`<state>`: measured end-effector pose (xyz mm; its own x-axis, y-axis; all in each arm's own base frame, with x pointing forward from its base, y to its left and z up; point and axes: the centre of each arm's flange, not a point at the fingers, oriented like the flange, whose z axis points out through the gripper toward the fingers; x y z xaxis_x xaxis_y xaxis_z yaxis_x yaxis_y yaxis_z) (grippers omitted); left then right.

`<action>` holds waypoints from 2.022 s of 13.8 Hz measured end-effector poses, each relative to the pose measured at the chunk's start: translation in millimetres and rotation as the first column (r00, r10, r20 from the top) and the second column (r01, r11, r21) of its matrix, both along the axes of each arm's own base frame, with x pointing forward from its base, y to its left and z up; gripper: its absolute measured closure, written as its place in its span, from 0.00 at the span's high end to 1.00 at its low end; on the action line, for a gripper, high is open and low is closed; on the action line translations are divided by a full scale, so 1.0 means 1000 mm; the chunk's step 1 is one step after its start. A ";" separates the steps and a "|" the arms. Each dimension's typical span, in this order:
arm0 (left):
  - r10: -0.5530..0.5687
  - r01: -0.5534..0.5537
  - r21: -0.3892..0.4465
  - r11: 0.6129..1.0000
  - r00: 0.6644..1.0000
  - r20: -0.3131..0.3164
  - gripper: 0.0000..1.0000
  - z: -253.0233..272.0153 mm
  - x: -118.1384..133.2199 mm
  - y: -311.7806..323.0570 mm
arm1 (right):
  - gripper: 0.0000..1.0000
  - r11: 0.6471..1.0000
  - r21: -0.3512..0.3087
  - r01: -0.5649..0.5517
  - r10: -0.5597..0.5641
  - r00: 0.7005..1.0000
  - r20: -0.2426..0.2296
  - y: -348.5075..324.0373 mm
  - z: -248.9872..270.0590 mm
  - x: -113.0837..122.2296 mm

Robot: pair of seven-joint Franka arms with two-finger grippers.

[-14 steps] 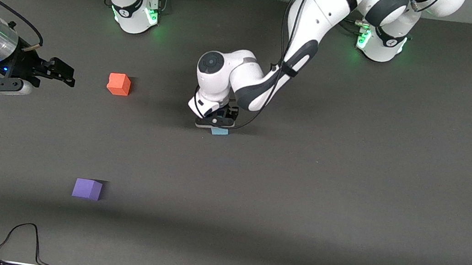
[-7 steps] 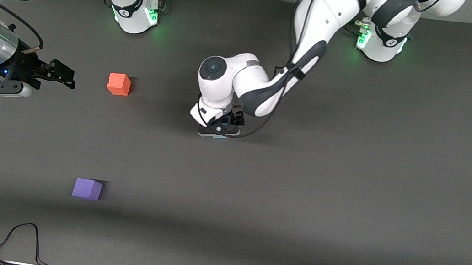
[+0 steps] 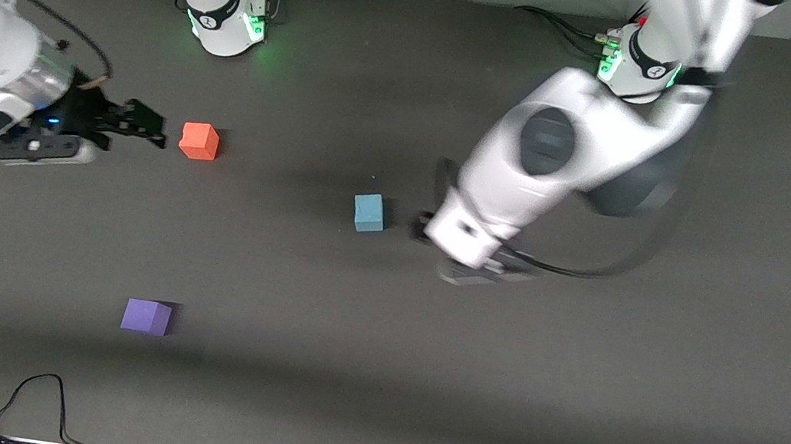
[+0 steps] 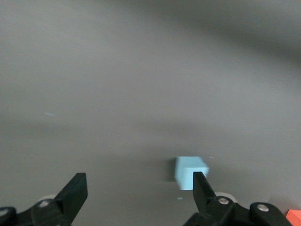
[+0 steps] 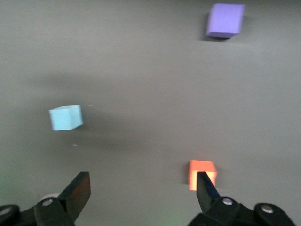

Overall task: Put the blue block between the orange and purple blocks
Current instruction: 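Retract the left gripper while the right gripper reaches the blue cube, then close the right gripper on the blue cube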

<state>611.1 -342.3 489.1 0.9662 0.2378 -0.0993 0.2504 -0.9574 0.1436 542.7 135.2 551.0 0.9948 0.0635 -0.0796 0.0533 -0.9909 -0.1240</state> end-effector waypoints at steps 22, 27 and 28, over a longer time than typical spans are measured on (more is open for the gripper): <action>-0.327 0.327 0.133 0.936 0.945 -0.025 1.00 0.109 -0.069 0.341 | 1.00 0.996 -0.055 0.067 -0.067 0.998 0.004 0.280 -0.274 -0.031; -0.332 0.335 0.128 0.934 0.942 -0.043 1.00 0.089 -0.052 0.337 | 1.00 0.996 -0.065 0.059 -0.058 0.998 0.016 0.301 -0.345 -0.069; -0.332 0.334 0.129 0.934 0.942 -0.041 1.00 0.090 -0.052 0.337 | 1.00 0.996 -0.063 0.058 -0.057 0.998 0.025 0.300 -0.353 -0.075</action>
